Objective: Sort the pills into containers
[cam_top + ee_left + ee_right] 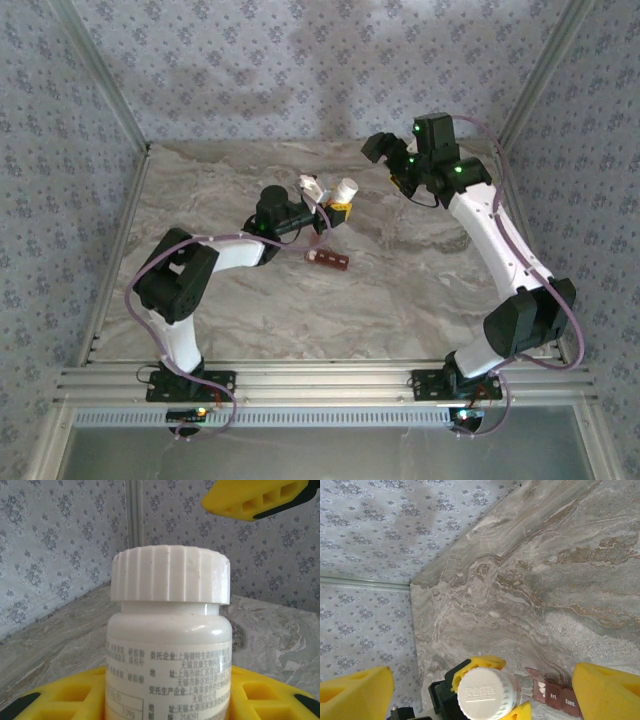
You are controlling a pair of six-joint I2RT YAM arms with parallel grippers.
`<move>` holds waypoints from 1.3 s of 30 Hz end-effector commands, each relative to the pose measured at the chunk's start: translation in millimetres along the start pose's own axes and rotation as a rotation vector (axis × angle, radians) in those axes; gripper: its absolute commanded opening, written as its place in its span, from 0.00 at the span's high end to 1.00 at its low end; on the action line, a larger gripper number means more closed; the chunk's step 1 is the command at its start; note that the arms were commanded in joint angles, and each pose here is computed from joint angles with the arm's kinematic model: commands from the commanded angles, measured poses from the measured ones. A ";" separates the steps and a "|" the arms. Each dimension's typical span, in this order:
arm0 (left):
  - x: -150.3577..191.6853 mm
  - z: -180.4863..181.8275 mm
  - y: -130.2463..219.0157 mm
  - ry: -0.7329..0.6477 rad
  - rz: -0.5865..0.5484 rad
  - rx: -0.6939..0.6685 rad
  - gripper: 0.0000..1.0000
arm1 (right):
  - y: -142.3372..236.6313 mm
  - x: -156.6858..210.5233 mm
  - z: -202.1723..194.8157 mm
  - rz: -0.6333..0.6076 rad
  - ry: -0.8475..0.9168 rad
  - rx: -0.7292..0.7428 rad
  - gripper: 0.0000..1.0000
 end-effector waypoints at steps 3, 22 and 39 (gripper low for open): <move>-25.1 5.1 2.4 -0.026 -0.078 0.013 1.00 | 4.6 1.2 5.8 -0.003 -0.010 -0.014 0.06; -16.8 9.1 26.5 0.005 -0.078 0.110 1.00 | -20.1 31.7 1.6 0.129 0.377 -0.170 0.13; -16.4 -4.1 34.0 0.040 -0.054 0.237 1.00 | -44.9 64.8 8.4 0.307 0.532 -0.258 0.16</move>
Point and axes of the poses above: each hand's point on the last joint's axis, 136 mm out from that joint toward the fingers, its own y axis back along the fingers, its own z axis along the line the jaws close on, x = y × z, the point moved 4 cm from there along y, back along the fingers, and after that the axes turned 6 degrees about -y, right-handed, at the moved point
